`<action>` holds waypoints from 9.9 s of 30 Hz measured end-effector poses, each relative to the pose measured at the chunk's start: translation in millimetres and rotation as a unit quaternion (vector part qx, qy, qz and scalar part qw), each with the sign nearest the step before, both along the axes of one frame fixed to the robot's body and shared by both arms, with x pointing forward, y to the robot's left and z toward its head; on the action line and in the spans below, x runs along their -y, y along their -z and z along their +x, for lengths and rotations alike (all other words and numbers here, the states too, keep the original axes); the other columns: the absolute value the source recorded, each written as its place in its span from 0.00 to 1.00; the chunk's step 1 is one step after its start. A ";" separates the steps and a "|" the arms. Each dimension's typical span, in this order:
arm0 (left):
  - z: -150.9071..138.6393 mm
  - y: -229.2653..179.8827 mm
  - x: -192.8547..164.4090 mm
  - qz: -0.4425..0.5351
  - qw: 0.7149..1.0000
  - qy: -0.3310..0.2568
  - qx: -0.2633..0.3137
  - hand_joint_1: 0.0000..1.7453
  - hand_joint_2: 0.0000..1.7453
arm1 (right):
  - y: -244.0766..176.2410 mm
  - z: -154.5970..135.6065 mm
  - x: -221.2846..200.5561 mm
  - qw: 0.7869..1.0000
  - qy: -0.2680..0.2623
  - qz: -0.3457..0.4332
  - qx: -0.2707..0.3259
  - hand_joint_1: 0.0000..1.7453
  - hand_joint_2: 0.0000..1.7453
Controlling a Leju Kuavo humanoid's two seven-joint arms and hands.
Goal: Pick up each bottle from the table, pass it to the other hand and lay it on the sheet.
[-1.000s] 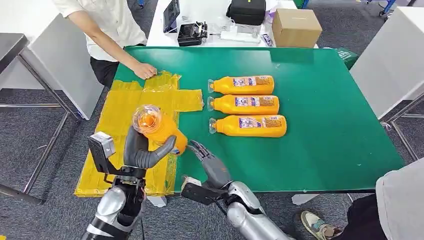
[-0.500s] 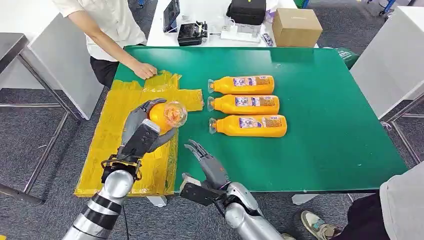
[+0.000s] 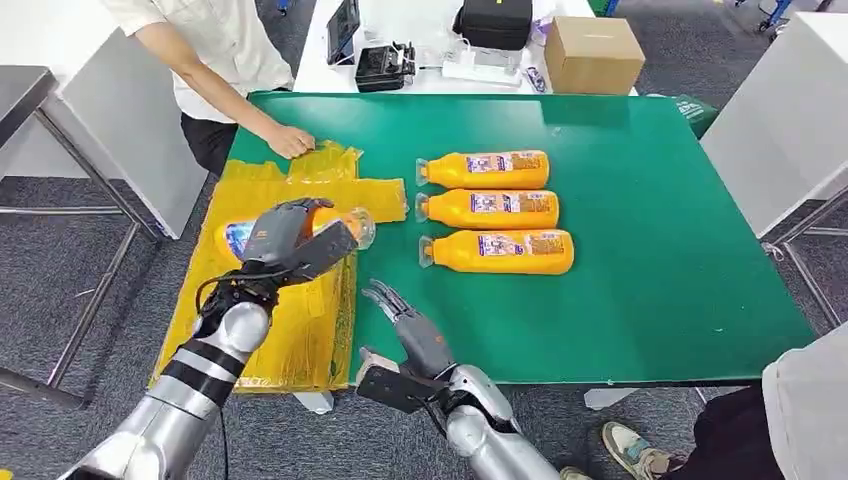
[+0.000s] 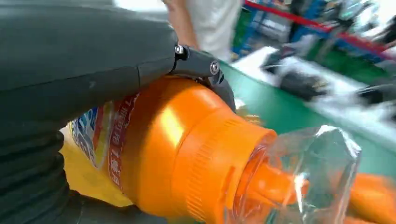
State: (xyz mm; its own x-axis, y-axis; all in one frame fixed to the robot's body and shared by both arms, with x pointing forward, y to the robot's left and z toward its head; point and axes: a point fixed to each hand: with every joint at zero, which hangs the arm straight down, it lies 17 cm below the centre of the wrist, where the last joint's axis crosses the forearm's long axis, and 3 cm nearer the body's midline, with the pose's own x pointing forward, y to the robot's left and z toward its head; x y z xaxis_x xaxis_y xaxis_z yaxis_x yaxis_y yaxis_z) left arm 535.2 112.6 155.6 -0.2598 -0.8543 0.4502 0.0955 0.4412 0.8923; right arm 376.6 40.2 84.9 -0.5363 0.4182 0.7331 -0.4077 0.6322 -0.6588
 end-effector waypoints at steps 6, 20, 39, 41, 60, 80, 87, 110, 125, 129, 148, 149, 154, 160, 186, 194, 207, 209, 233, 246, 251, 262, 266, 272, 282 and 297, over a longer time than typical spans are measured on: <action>20.8 20.8 -20.8 0.109 0.993 -0.033 -0.018 1.00 1.00 | -1.6 -2.1 -3.6 1.000 -0.004 0.008 -0.006 0.00 0.00; 28.1 60.3 -31.9 0.149 0.984 -0.054 -0.087 1.00 1.00 | -4.7 -2.8 -8.1 1.000 -0.007 0.014 -0.009 0.00 0.00; 30.6 96.2 -44.4 0.087 0.975 -0.042 -0.200 1.00 1.00 | -11.0 -7.2 -22.8 0.999 -0.030 0.033 -0.014 0.00 0.00; 29.5 103.3 -52.5 0.105 0.970 -0.055 -0.211 0.83 1.00 | -10.9 -7.1 -24.1 0.999 -0.032 0.033 -0.015 0.00 0.00; 22.4 125.2 -68.4 0.147 0.965 -0.073 -0.206 0.00 1.00 | -4.2 -9.9 -30.0 0.999 -0.042 0.026 -0.019 0.00 0.00; -47.5 -16.4 9.5 -0.159 0.983 0.091 0.018 0.00 1.00 | 19.6 -14.8 13.1 1.000 0.007 -0.022 0.013 0.00 0.00; -90.7 -62.3 5.5 -0.319 0.939 0.111 0.059 0.00 1.00 | 40.6 24.7 106.8 0.966 0.137 -0.184 0.117 0.00 1.00; -141.7 -86.7 2.6 -0.442 0.887 0.081 0.106 0.00 1.00 | 21.5 112.2 307.5 0.874 0.262 -0.361 0.191 0.00 1.00; -142.4 -80.9 27.1 -0.450 0.883 0.103 0.084 0.00 1.00 | 52.1 146.4 322.5 0.877 0.254 -0.396 0.101 0.00 1.00; -141.9 -79.6 30.1 -0.450 0.883 0.106 0.081 0.00 1.00 | 62.3 152.4 329.5 0.872 0.256 -0.411 0.065 0.00 1.00; -137.8 -74.3 53.5 -0.471 0.871 0.136 0.035 0.00 1.00 | 105.5 152.1 355.1 0.874 0.248 -0.378 -0.180 1.00 1.00; -137.4 -73.3 56.4 -0.479 0.866 0.143 0.024 0.00 1.00 | 107.6 149.3 356.4 0.881 0.241 -0.352 -0.203 1.00 1.00; -137.3 -72.7 58.9 -0.486 0.861 0.148 0.016 0.00 1.00 | 107.7 148.6 358.3 0.884 0.240 -0.339 -0.213 1.00 1.00; -137.5 -63.1 69.0 -0.528 0.832 0.164 -0.045 0.00 1.00 | 105.9 147.2 358.2 0.898 0.239 -0.287 -0.235 1.00 1.00; -177.7 27.8 127.5 -0.636 0.699 0.131 -0.299 0.00 1.00 | 18.9 33.1 49.2 0.993 -0.025 0.074 -0.090 1.00 1.00; -177.4 4.8 127.3 -0.658 0.686 0.147 -0.275 0.00 1.00 | 25.6 16.7 31.2 0.989 -0.048 0.082 -0.110 1.00 1.00; -179.5 -8.1 131.0 -0.710 0.609 0.162 -0.315 1.00 1.00 | 25.9 4.1 11.8 0.982 -0.073 0.103 -0.137 1.00 1.00; -177.4 -6.1 131.2 -0.712 0.603 0.161 -0.323 1.00 1.00 | 25.5 4.8 10.8 0.982 -0.075 0.102 -0.137 1.00 1.00; -165.9 -5.7 142.9 -0.618 0.727 0.179 -0.240 1.00 1.00 | 23.1 14.5 12.7 0.984 -0.055 0.100 -0.135 0.00 0.00; -154.9 -39.7 121.8 -0.604 0.754 0.193 -0.171 1.00 1.00 | -2.9 15.0 10.6 0.993 -0.030 0.097 -0.057 0.00 0.00; -136.6 -62.7 88.2 -0.579 0.789 0.183 -0.098 1.00 1.00 | -13.4 11.1 17.2 0.992 -0.010 0.118 -0.032 0.00 0.00; -93.4 -85.2 42.8 -0.352 0.924 0.132 0.068 1.00 1.00 | -34.4 17.1 51.7 0.983 0.068 0.171 0.001 0.00 0.00; -65.6 -77.7 28.2 -0.264 0.956 0.090 0.092 1.00 1.00 | -37.4 8.6 41.4 0.984 0.040 0.174 -0.007 0.00 0.00; -25.3 -46.9 18.6 -0.180 0.979 0.058 0.071 1.00 1.00 | -47.9 0.8 24.3 0.983 0.013 0.184 -0.014 0.00 0.00; 0.4 -9.8 12.1 -0.106 0.994 0.020 0.027 1.00 1.00 | -52.2 -1.0 17.9 0.982 0.002 0.188 -0.017 0.00 0.00; 27.2 64.7 -12.5 0.001 0.997 -0.055 -0.052 1.00 1.00 | -50.0 -20.1 -19.2 0.980 -0.055 0.185 -0.044 0.00 0.00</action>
State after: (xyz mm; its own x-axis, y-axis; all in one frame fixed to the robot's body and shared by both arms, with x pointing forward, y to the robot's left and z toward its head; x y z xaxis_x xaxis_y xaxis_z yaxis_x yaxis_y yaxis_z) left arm 562.4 125.0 90.9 -0.1164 -0.8756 0.4687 0.1392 0.4529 0.8806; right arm 356.5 59.4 134.8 -0.4908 0.0582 0.8693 -0.5314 0.7707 -0.3516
